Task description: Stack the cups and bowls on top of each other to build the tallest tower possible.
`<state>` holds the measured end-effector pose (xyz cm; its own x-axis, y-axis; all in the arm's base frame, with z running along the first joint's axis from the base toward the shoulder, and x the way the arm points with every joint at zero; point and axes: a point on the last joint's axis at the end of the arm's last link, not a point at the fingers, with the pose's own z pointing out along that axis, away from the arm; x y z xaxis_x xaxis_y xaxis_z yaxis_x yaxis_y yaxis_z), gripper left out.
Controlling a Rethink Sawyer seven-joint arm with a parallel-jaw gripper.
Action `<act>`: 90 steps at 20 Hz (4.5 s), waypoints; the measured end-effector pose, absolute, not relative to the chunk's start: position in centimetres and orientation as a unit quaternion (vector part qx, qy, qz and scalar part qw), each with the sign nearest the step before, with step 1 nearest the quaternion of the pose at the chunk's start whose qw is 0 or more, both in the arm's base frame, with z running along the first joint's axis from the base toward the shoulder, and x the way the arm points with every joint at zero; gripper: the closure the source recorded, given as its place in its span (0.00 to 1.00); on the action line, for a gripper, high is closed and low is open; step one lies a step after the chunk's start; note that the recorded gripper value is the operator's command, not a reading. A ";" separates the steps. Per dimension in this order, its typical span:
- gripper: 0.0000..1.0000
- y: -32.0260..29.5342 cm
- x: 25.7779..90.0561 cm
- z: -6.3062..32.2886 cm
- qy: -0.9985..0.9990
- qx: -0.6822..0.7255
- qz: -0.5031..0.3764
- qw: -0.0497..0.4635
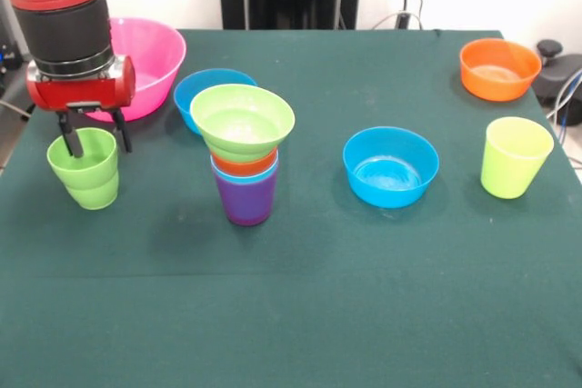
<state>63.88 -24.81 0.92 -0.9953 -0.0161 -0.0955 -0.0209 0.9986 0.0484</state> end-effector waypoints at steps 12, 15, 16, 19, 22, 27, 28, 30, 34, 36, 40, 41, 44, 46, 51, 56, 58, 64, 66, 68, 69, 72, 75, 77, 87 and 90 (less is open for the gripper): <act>0.00 -25.9 62.1 -0.2 0.999 -0.027 -0.001 0.034; 0.00 -25.7 61.8 -0.4 0.999 -0.032 -0.002 0.031; 0.00 -25.6 61.8 -0.4 0.999 -0.033 -0.002 0.031; 1.00 -25.2 61.3 -0.6 0.999 -0.037 0.001 0.027; 1.00 -25.0 61.2 -0.6 0.999 -0.039 0.001 0.027; 1.00 -25.4 61.3 0.2 0.998 -0.043 -0.008 0.036; 1.00 -25.4 61.2 0.2 0.998 -0.043 -0.008 0.035; 1.00 -25.1 60.9 0.1 0.998 -0.045 -0.005 0.033; 1.00 -24.5 60.4 -0.1 0.998 -0.049 -0.001 0.028; 1.00 -24.4 60.3 0.0 0.998 -0.050 -0.001 0.027; 1.00 -24.3 60.7 0.6 0.998 -0.049 -0.002 0.029; 1.00 -24.3 60.9 0.7 0.998 -0.049 -0.002 0.029; 1.00 -24.2 61.6 1.7 0.999 -0.047 -0.003 0.028; 1.00 -24.1 62.5 2.8 0.999 -0.043 -0.004 0.026; 1.00 -24.2 63.9 4.4 0.999 -0.039 -0.010 0.020; 1.00 -24.6 65.5 6.3 0.999 -0.039 -0.025 0.017; 1.00 -24.7 66.1 7.1 0.999 -0.038 -0.030 0.014; 1.00 -24.1 68.1 9.8 0.999 -0.032 -0.037 -0.005; 1.00 -23.7 68.8 10.8 0.999 -0.032 -0.039 -0.013; 1.00 -23.3 69.2 11.5 0.998 -0.032 -0.042 -0.021; 1.00 -23.1 69.5 12.1 0.998 -0.033 -0.044 -0.024; 1.00 -22.2 70.3 13.8 0.998 -0.033 -0.046 -0.035; 1.00 -21.6 70.8 15.1 0.998 -0.032 -0.045 -0.043; 1.00 -20.7 71.2 16.6 0.997 -0.031 -0.044 -0.052; 1.00 -17.3 71.9 22.1 0.996 -0.031 -0.032 -0.080; 1.00 -16.1 72.3 24.2 0.996 -0.032 -0.030 -0.072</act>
